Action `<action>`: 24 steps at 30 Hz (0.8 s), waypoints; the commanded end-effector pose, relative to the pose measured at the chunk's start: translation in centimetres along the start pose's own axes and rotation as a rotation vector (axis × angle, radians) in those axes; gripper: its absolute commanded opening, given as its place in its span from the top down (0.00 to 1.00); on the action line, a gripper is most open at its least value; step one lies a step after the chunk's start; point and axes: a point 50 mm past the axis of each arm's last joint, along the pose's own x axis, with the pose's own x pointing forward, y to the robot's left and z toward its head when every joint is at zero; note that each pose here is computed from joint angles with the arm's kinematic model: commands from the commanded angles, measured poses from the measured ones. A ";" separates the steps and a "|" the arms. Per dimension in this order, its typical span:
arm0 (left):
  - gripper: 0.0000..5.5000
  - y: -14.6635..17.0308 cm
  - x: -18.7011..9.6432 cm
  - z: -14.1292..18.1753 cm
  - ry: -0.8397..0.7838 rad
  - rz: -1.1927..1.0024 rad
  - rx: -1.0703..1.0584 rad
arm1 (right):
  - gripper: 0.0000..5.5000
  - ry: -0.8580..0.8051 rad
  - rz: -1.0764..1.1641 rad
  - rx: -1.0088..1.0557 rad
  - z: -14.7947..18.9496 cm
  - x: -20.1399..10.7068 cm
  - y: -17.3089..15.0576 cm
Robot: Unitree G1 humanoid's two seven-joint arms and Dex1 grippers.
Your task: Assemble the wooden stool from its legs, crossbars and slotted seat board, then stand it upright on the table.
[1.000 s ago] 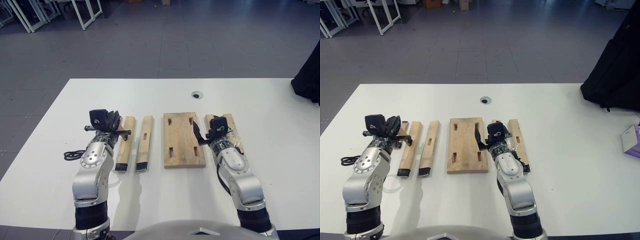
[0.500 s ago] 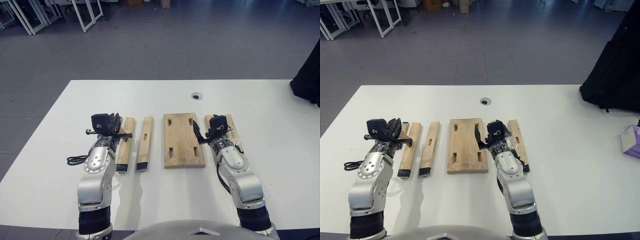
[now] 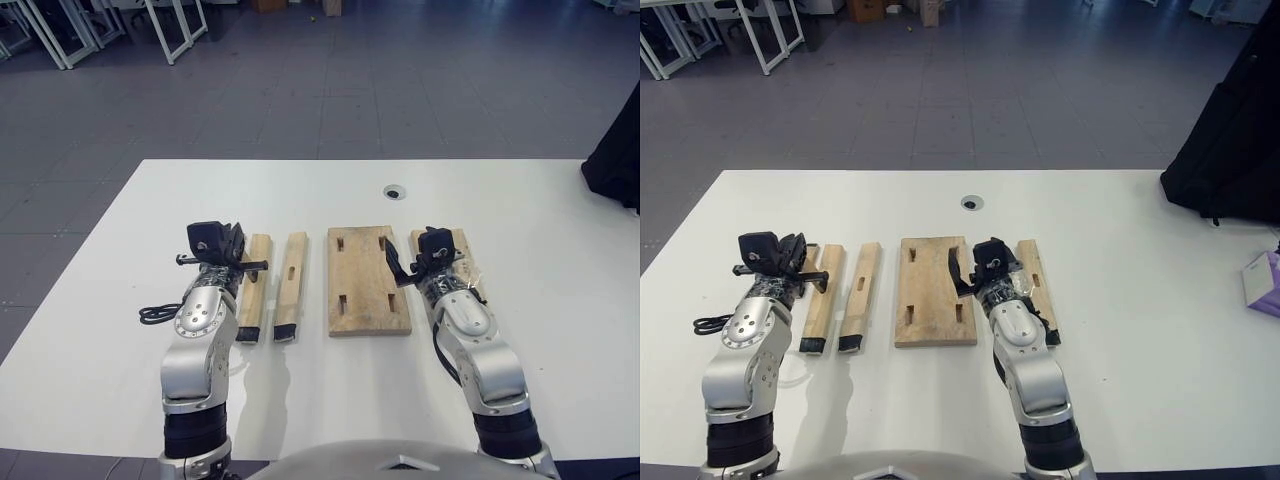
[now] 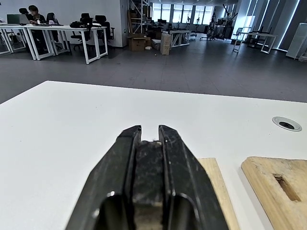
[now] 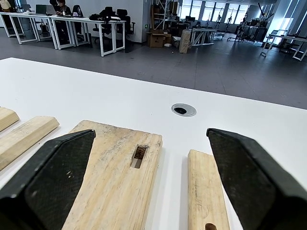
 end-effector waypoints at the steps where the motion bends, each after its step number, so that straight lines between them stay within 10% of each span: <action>1: 0.92 -0.5 -0.3 -1.5 0.064 0.019 -0.010 | 0.22 -0.007 -0.008 0.006 0.3 0.3 -0.2; 16: 0.71 -0.2 -0.4 -0.4 0.023 0.039 0.023 | 0.22 -0.001 0.000 0.003 0.3 0.3 -0.1; 24: 0.61 0.5 0.5 5.7 -0.150 0.052 0.060 | 0.22 -0.003 -0.008 0.017 0.2 0.2 0.2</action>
